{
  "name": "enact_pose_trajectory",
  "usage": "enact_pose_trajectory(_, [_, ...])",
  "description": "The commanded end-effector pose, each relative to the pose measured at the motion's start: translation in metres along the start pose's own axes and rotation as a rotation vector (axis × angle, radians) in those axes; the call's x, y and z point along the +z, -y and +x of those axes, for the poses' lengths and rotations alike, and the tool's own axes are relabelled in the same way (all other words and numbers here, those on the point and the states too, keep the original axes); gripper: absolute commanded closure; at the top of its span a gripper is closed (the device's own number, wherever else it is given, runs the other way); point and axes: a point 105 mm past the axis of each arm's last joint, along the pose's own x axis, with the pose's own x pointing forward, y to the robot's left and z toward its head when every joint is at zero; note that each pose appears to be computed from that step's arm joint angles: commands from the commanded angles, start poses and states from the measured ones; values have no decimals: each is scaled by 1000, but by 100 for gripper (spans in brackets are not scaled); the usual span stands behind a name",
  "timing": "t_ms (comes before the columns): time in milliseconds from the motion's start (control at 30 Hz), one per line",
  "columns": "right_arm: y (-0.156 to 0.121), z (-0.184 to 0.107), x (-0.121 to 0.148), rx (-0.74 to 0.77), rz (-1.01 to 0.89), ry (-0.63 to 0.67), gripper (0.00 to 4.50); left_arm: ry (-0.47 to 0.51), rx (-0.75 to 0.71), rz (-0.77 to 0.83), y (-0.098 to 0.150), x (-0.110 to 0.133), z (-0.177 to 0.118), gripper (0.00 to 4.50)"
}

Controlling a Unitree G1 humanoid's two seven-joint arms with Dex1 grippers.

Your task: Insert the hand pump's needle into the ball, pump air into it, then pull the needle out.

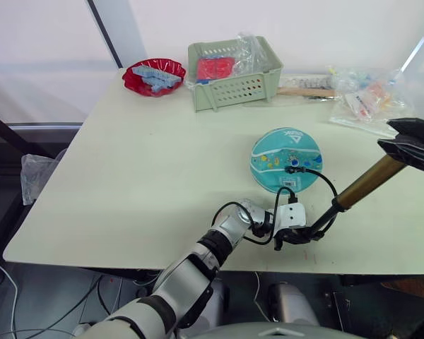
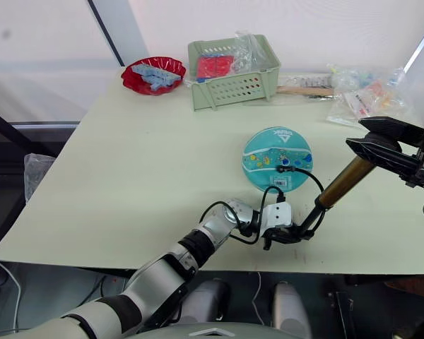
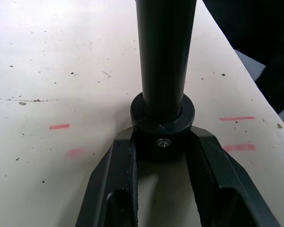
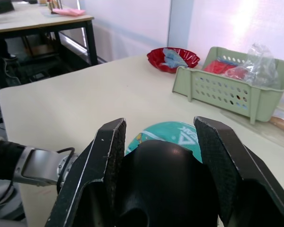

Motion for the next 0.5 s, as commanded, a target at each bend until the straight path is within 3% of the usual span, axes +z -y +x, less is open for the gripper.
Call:
enact_pose_trajectory(33, [-13, 8, -28, 50, 27, -72, 269, -226, -5, -169, 20, -72, -10, 354])
enact_pose_trajectory(500, [-41, 25, -121, 78, 153, -148, 269, -227, 0, -170, 19, -72, -11, 354])
